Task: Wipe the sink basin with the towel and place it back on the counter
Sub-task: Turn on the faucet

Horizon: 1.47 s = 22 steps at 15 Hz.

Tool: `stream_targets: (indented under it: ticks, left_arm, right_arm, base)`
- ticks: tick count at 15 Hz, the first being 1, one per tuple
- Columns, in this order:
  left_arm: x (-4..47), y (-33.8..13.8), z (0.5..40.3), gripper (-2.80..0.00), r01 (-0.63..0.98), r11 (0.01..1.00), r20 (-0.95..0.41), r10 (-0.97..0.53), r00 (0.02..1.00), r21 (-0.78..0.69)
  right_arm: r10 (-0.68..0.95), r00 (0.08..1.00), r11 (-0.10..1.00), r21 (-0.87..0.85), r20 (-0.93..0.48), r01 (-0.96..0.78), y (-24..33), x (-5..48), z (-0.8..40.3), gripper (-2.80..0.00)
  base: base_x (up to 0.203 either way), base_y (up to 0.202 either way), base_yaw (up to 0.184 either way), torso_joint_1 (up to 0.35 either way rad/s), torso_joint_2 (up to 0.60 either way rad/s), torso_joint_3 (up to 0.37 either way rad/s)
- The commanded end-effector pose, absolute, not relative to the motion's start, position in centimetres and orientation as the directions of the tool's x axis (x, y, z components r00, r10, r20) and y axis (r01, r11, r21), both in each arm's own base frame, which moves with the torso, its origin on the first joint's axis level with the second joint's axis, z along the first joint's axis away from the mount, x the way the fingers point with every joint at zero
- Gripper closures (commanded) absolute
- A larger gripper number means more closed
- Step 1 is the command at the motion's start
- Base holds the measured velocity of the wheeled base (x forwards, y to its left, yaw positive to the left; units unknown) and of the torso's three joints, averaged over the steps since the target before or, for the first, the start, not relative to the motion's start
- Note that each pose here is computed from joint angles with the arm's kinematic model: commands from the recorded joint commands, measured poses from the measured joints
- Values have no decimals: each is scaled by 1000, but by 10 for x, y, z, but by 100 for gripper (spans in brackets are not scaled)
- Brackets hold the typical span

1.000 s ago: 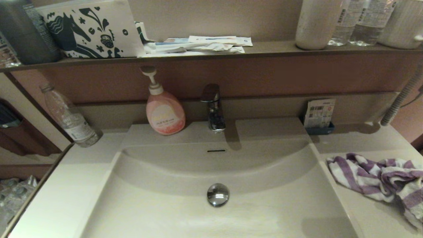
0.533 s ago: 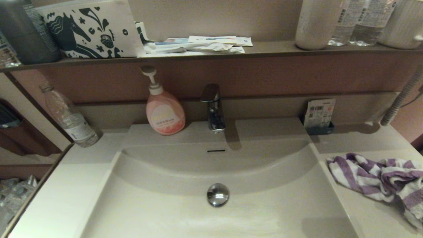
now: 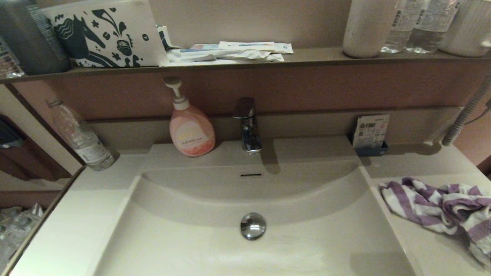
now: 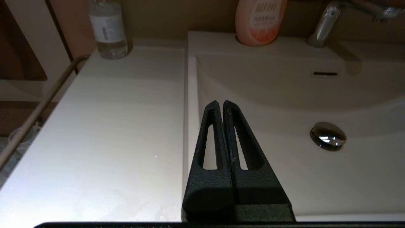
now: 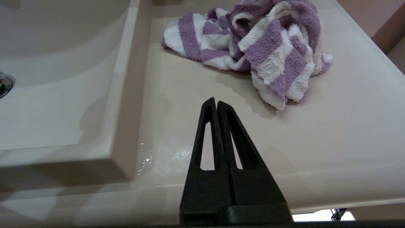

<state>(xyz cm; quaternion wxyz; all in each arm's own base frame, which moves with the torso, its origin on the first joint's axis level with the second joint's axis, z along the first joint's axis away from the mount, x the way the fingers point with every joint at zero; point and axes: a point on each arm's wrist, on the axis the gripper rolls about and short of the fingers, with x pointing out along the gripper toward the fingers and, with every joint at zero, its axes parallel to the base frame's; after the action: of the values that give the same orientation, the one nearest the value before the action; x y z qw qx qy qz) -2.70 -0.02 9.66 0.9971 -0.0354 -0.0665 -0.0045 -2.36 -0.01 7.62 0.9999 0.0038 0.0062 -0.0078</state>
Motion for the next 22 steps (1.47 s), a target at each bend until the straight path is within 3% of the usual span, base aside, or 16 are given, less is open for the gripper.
stream_targets:
  ticks: [1,9,15,22]
  left_arm:
    - [-34,0,112,0,17,997,142,-7,990,-70]
    - [-26,-2,168,0,71,995,57,-67,996,-68]
    - [23,-1,221,0,73,995,132,-64,989,-65]
    - [73,-6,239,0,139,988,65,-134,989,-67]
  right_arm:
    - [-15,1000,1000,8,-12,15,0,-24,76,0]
    - [-15,1000,1000,8,-12,15,0,-24,76,0]
    - [-15,1000,1000,8,-12,15,0,-24,76,0]
    - [-15,1000,1000,8,-12,15,0,-24,76,0]
  base:
    - [0,0,0,0,0,0]
    - [0,0,0,0,0,0]
    - [0,0,0,0,0,0]
    - [0,0,0,0,0,0]
